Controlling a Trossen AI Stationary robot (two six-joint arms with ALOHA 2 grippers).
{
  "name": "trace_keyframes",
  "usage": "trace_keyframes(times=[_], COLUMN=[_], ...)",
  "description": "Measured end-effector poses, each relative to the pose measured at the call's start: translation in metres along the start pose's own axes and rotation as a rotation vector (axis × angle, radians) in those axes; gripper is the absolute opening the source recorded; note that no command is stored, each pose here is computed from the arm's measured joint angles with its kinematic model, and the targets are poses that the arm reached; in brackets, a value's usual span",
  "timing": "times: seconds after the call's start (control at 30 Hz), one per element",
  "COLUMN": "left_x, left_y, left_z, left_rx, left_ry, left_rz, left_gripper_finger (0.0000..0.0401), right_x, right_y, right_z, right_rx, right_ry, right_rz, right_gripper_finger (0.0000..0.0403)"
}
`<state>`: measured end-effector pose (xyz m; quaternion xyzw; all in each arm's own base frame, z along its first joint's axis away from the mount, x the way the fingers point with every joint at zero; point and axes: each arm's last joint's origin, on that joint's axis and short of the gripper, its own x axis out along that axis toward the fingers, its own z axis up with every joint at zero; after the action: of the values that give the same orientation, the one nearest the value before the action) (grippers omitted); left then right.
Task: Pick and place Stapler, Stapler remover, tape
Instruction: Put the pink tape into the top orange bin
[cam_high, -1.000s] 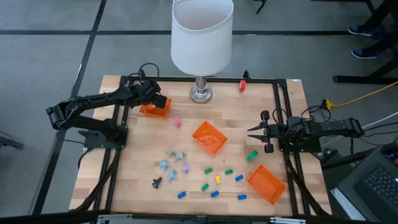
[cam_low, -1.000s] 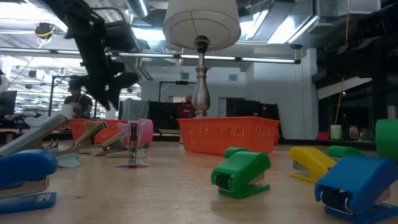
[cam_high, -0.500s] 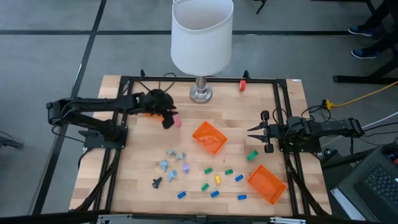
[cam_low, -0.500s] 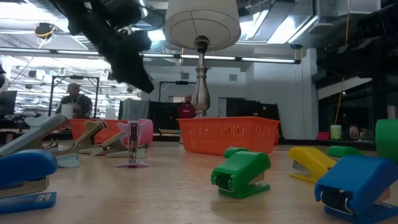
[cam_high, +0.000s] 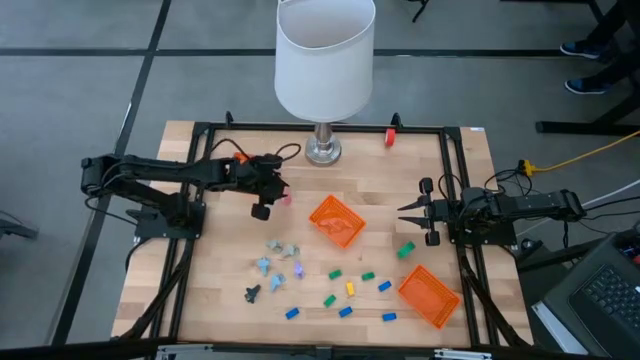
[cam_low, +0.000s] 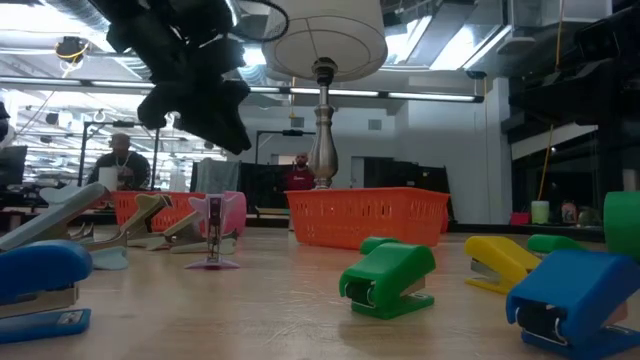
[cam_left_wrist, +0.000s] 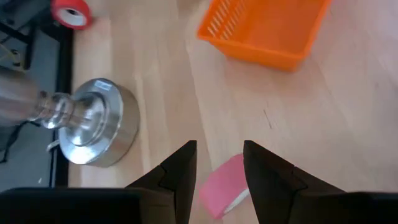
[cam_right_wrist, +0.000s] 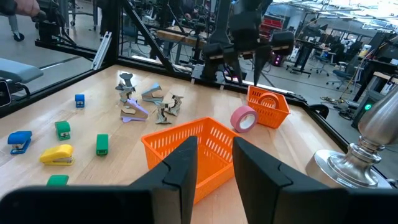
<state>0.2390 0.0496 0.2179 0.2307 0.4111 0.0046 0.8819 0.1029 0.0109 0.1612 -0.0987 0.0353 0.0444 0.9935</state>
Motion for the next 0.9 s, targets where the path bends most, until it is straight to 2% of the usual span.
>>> trace_keyframes(times=[0.4, 0.57, 0.9], left_x=[0.015, 0.029, 0.055], left_y=[0.027, 0.029, 0.021], left_z=[0.043, 0.045, 0.036], left_rx=[0.157, 0.223, 0.270], left_ry=[0.267, 0.374, 0.460], left_rz=[-0.154, -0.196, -0.276], left_gripper_finger=[0.0134, 0.0161, 0.0211], right_x=[0.000, 0.000, 0.000], right_y=[0.000, 0.000, 0.000], right_z=[0.000, 0.000, 0.000], right_rx=[0.000, 0.000, 0.000], right_ry=[0.000, 0.000, 0.000], right_rz=[0.000, 0.000, 0.000], right_gripper_finger=[0.0106, 0.0106, 0.0106])
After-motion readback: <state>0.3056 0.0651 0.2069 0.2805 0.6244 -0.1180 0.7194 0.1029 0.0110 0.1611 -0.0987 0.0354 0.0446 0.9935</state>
